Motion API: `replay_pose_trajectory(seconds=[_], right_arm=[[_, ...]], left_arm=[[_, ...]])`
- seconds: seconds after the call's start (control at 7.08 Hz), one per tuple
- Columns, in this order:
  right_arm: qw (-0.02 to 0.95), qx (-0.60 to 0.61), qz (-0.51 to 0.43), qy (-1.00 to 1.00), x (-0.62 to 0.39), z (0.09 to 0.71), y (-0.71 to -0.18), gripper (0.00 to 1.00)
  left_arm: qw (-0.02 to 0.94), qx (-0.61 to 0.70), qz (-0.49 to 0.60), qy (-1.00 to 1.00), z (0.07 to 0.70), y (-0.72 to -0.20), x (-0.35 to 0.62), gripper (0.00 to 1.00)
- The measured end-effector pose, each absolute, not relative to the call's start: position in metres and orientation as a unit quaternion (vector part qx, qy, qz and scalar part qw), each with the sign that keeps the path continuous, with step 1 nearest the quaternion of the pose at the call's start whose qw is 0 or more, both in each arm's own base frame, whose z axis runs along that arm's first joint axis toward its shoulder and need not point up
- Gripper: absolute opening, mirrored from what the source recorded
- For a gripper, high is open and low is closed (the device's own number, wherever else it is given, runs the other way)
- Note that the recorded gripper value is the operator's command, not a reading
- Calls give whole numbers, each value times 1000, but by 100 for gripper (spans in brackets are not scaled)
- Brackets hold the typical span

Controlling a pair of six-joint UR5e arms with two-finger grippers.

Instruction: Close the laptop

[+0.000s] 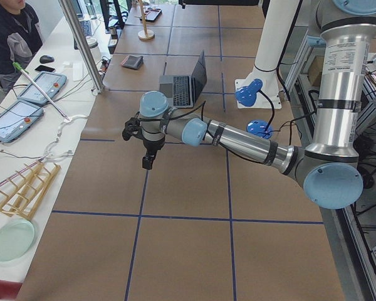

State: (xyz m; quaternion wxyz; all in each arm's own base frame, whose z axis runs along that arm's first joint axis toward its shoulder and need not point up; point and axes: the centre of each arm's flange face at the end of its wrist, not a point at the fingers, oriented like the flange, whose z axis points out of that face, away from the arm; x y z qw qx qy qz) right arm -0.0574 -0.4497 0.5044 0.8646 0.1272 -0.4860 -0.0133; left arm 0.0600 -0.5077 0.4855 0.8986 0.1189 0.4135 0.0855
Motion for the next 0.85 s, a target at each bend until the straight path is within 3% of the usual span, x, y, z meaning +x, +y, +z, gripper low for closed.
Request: replay_pose_trajectory(seconds=[0.28,0.42,0.57,0.71,0.85], right_arm=[[844,122,-8,-523,-107,488,-432,94],[835,117,-13,-538,-133,480,-423,86],[827,111,-17,-551,-164,473,-411,71],[820,105,-22,-562,-193,467,-398,53],[813,95,-31,-573,-218,458,-384,34]], left_arm=[[880,115,90,452,467,-490,131,100],[867,107,85,479,454,-476,169,100],[852,92,81,508,440,-457,208,99],[837,74,82,536,426,-436,244,81],[821,56,87,562,412,-416,276,42]])
